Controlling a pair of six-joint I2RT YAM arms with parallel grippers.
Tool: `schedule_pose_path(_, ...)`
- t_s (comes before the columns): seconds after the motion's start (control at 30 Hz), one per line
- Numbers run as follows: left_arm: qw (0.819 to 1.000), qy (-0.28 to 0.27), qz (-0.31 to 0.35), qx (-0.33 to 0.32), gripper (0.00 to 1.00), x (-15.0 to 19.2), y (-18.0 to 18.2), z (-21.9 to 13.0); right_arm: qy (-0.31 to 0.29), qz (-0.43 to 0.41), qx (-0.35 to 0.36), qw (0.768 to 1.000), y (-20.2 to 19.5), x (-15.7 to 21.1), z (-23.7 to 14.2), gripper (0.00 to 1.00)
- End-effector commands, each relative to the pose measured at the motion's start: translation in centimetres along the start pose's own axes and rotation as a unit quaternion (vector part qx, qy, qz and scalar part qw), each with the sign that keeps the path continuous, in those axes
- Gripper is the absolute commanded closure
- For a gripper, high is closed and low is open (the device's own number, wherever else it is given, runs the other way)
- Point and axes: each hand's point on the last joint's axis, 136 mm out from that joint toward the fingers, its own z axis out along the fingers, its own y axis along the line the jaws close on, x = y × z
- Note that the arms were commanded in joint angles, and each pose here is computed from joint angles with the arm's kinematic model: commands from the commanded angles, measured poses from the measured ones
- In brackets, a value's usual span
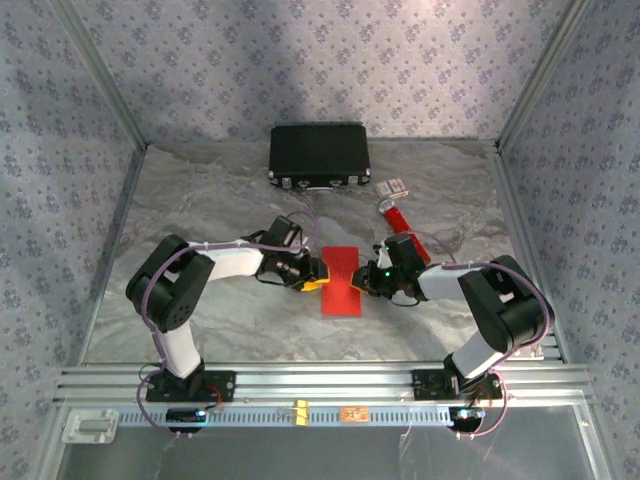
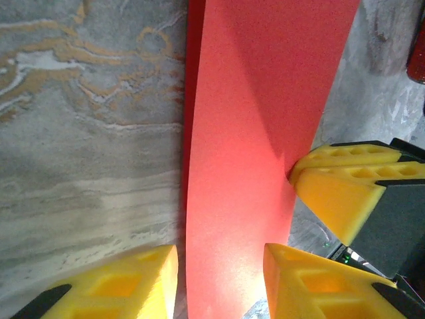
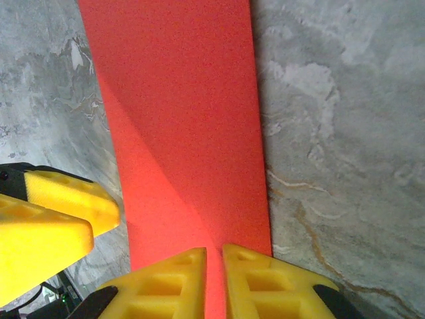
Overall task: Fold a paper plane with a square sheet of paper (pick it up from the middle)
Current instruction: Third fold the triangle at the center of the table.
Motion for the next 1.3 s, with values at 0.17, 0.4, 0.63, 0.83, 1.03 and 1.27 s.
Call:
schedule_pose_path(0.17, 0.999, 0.032, 0.012, 0.004, 0.63, 0.7, -0.8, 1.0, 0.011, 0.030, 0.051, 0.998, -2.5, 1.0, 0.1, 0.84)
schedule_pose_path(0.4, 1.000, 0.025, 0.009, 0.003, 0.69, 0.4, -0.7, 1.1, 0.012, 0.031, 0.052, 0.998, -2.6, 1.1, 0.1, 0.84)
schedule_pose_path(0.63, 1.000, 0.007, 0.001, 0.006, 0.69, 0.0, -0.3, 0.9, 0.008, 0.027, 0.049, 0.998, -2.2, 0.9, -0.1, 0.83)
schedule_pose_path(0.83, 1.000, -0.013, -0.006, 0.025, 0.62, -0.6, -0.2, 0.4, 0.007, 0.026, 0.049, 0.998, -2.1, 0.9, -0.1, 0.82)
schedule_pose_path(1.03, 0.999, -0.031, -0.008, 0.023, 0.58, -1.2, 0.2, -0.3, 0.007, 0.025, 0.048, 0.999, -1.9, 0.8, -0.1, 0.82)
schedule_pose_path(1.27, 0.999, -0.020, -0.015, 0.024, 0.58, -1.0, 0.4, -0.1, 0.008, 0.023, 0.046, 0.999, -1.7, 0.8, 0.1, 0.82)
